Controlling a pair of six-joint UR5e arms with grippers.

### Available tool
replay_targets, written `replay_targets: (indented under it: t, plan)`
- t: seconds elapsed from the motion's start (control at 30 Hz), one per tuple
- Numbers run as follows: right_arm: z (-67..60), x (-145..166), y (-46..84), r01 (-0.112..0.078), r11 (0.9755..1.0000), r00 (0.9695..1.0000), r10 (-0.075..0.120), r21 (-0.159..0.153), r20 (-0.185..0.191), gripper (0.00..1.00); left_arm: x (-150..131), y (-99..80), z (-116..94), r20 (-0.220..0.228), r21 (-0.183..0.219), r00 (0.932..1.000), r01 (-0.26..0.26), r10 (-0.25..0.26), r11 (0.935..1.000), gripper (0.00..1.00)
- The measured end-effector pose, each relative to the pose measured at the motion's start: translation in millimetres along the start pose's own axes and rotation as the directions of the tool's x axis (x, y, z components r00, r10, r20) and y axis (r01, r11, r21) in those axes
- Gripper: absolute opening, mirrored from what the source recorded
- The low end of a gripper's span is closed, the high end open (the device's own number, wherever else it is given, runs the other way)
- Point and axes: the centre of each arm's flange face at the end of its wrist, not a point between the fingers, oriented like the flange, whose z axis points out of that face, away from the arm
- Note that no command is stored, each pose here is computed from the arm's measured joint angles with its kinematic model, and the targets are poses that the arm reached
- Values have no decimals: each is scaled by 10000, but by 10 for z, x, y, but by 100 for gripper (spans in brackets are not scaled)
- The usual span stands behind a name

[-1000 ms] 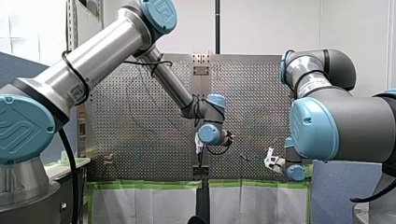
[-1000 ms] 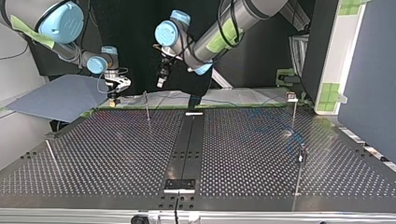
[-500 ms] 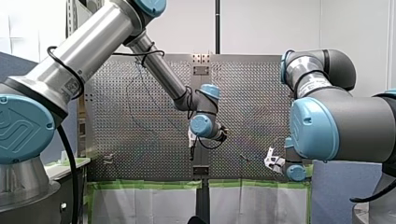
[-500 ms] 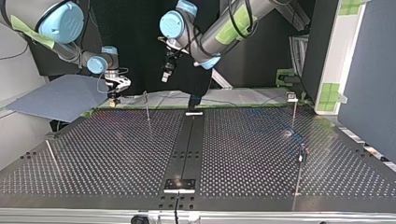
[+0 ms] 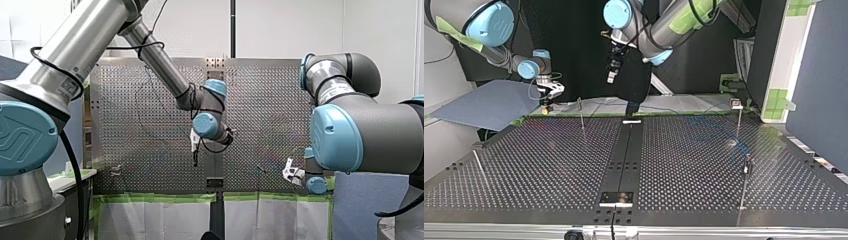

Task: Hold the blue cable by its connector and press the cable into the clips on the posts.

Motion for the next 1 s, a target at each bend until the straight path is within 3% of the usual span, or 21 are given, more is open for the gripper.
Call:
replay_targets:
  t: [0.4, 0.57, 1.0]
  plan:
    - [-13, -13, 1, -24, 10000, 9999, 24, -34, 116, 0, -150, 155, -371, 87, -18, 9997, 244, -244, 9997, 100]
    - [-15, -15, 1, -21, 10000, 9999, 21, -41, 137, 0, -223, 196, -512, 332, 197, 9979, 552, -558, 9983, 100]
    - [-16, -23, -25, -24, 10000, 9999, 24, -10, 149, 0, -394, 307, -823, 1187, 556, 9841, 1263, -1322, 9904, 100]
